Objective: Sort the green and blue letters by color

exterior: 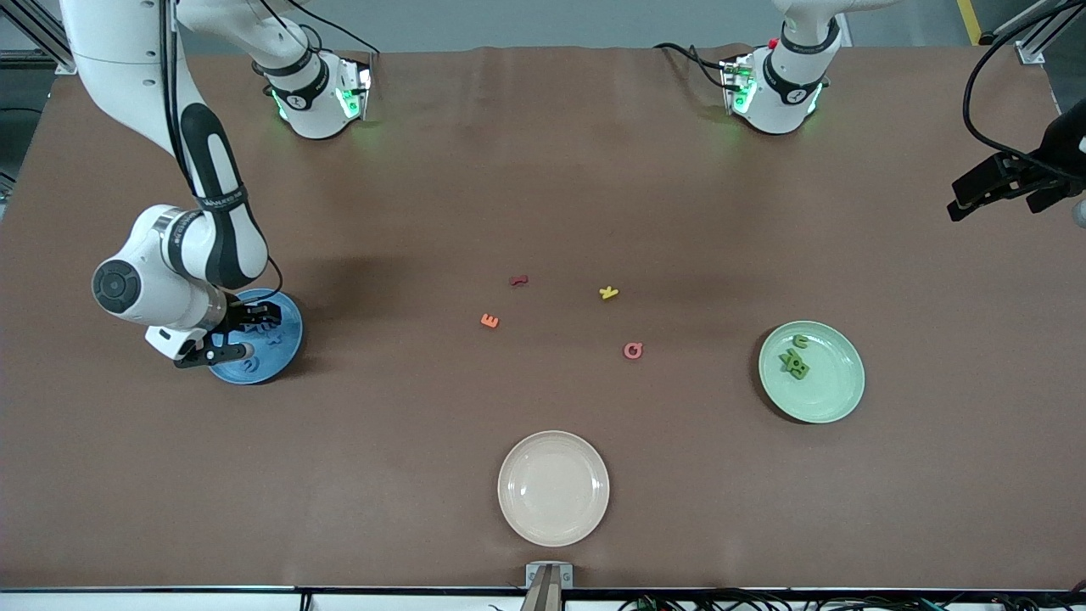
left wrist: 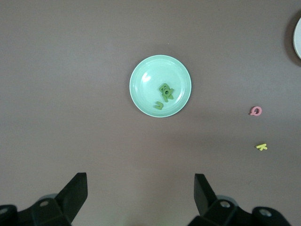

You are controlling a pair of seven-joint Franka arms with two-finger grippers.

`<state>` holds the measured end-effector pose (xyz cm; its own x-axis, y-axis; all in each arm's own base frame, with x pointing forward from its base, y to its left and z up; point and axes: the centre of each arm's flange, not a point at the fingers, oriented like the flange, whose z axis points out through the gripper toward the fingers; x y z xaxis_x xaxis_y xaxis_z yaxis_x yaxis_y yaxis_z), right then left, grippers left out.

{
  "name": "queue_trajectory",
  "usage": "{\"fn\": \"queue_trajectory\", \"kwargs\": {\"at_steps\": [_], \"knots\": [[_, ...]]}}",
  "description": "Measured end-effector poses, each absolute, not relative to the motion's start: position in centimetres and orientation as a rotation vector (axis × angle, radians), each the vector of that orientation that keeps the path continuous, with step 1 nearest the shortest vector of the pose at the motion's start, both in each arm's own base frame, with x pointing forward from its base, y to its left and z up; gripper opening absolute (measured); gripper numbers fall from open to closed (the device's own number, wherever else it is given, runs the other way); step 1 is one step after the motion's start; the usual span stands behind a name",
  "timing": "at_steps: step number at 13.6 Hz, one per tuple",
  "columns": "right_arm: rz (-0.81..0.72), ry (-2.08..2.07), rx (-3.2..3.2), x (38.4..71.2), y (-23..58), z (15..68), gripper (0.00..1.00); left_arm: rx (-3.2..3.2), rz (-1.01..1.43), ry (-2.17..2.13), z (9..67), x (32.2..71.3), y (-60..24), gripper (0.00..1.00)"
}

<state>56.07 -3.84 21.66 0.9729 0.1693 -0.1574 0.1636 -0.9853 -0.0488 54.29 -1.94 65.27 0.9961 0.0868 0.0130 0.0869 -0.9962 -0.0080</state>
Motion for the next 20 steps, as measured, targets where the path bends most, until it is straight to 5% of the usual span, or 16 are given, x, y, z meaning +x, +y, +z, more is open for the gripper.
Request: {"fn": "queue_trajectory", "kwargs": {"at_steps": [2, 10, 15, 20], "knots": [[0.276, -0.231, -3.051, 56.9, -3.8, 24.5, 0.98, -3.130, -0.026, -0.132, 65.4, 54.3, -2.1, 1.00], [0.423, -0.104, -3.054, 60.4, -4.0, 42.4, 0.98, -3.132, -0.029, -0.109, 65.0, 54.6, -2.8, 1.00], [0.273, -0.125, -3.099, 59.4, -0.8, 52.0, 0.98, -3.133, -0.029, -0.096, 64.8, 54.7, -3.3, 1.00], [0.202, -0.124, -3.084, 58.4, -0.3, 54.9, 0.99, -3.134, -0.046, -0.082, 65.0, 54.8, -3.8, 1.00]]}}
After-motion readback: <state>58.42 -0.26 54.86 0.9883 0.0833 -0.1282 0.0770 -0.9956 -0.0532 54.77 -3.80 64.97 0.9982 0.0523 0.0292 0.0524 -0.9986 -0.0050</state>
